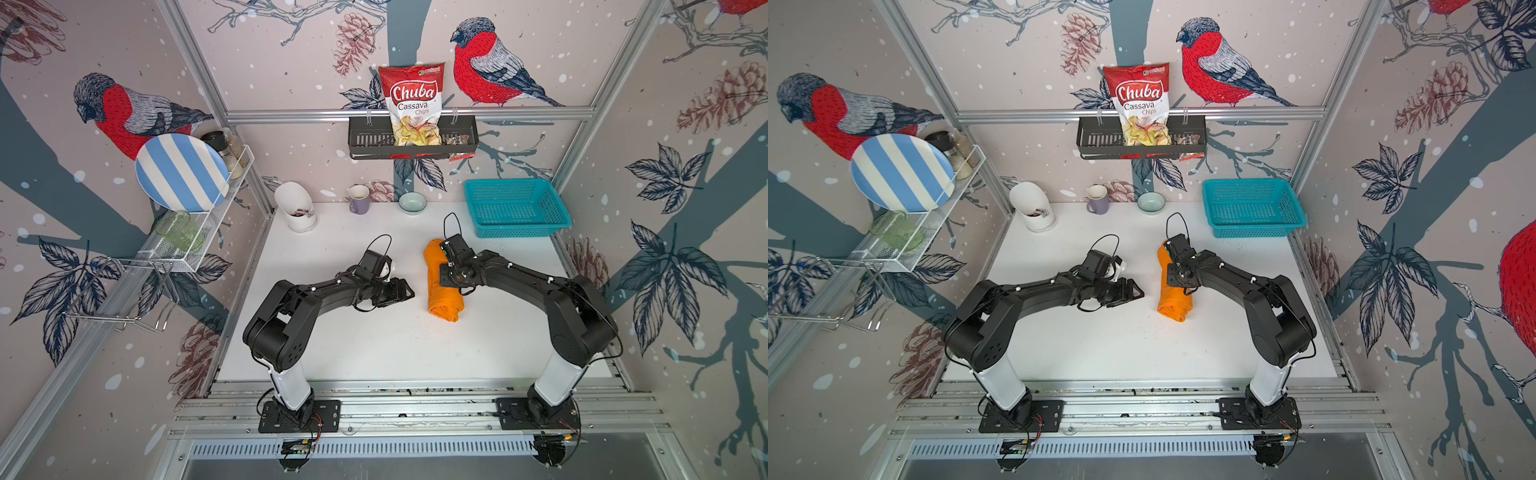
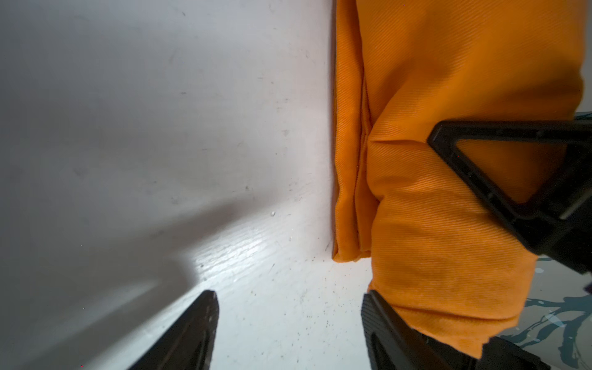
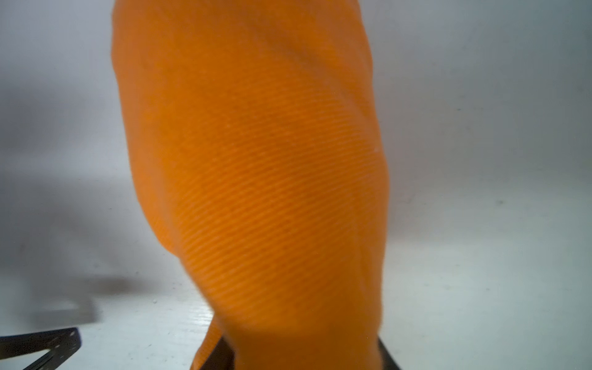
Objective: Roll up the long pants
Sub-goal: Roll the long pant at the center of the board, then pick up the long pant at the center of the board.
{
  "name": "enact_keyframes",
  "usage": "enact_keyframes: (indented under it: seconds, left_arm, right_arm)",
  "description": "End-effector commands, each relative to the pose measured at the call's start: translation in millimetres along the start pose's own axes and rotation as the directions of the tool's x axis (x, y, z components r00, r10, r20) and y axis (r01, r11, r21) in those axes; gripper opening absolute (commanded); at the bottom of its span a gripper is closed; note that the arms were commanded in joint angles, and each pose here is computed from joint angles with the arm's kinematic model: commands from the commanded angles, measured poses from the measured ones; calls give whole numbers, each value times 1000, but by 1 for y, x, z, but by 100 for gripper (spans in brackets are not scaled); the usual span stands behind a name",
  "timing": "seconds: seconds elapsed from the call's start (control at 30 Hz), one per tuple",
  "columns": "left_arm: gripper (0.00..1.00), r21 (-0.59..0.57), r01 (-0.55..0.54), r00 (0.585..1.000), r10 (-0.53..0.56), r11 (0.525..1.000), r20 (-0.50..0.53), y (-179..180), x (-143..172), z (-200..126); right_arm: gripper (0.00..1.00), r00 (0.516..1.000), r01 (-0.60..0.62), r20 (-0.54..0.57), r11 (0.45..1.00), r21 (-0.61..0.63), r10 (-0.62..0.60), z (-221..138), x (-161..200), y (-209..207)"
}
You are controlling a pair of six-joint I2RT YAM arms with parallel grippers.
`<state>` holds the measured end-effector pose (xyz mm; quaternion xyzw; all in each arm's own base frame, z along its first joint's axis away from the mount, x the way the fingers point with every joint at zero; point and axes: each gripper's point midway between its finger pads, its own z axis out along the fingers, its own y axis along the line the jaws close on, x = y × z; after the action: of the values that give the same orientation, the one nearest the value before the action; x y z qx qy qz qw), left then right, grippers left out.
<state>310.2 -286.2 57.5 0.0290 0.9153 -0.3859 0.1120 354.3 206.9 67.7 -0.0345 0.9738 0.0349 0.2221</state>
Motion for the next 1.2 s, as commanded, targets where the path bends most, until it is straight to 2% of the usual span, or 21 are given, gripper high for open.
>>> enact_keyframes:
  seconds: [0.0,0.1,0.37,0.47,0.57,0.73,0.8,0.9,1.0,1.07,1.17]
  left_arm:
    - [73,155,-11,1000,9,988,11,-28,-1,1]
    - [73,158,-15,1000,13,987,12,-26,4,3]
    - [73,93,-36,999,37,995,-2,-11,12,2]
    - [73,73,-45,999,46,996,-9,-8,14,2]
    - [73,67,-49,999,50,997,-14,-6,15,2]
    - [72,72,-54,998,55,996,-18,-7,16,1]
    - [72,76,-53,998,55,996,-20,-7,16,0]
    - [72,80,-54,998,55,995,-17,-6,16,-3]
    - [72,82,-59,998,60,995,-7,-7,15,-9]
    - [71,80,-66,998,66,995,0,-8,14,-13]
    - [71,72,-74,997,74,995,7,-7,15,-19]
  right_arm:
    - [33,988,89,-144,973,211,-60,-1,37,-44]
    - [40,986,89,-153,981,174,-62,4,41,-32]
    - [84,985,50,-165,998,28,-44,19,45,-5]
    - [87,983,44,-179,999,30,-38,25,47,-7]
    - [87,982,31,-187,999,9,-28,28,51,-8]
    - [74,979,6,-206,999,-34,-13,38,56,-8]
    - [62,977,13,-213,999,-34,-20,40,58,-8]
    - [37,978,25,-207,999,-29,-30,38,55,-10]
    - [17,984,45,-175,999,5,-44,27,40,-17]
    - [8,988,56,-145,997,46,-49,14,27,-26]
    - [3,993,87,-86,990,113,-78,-10,1,-36]
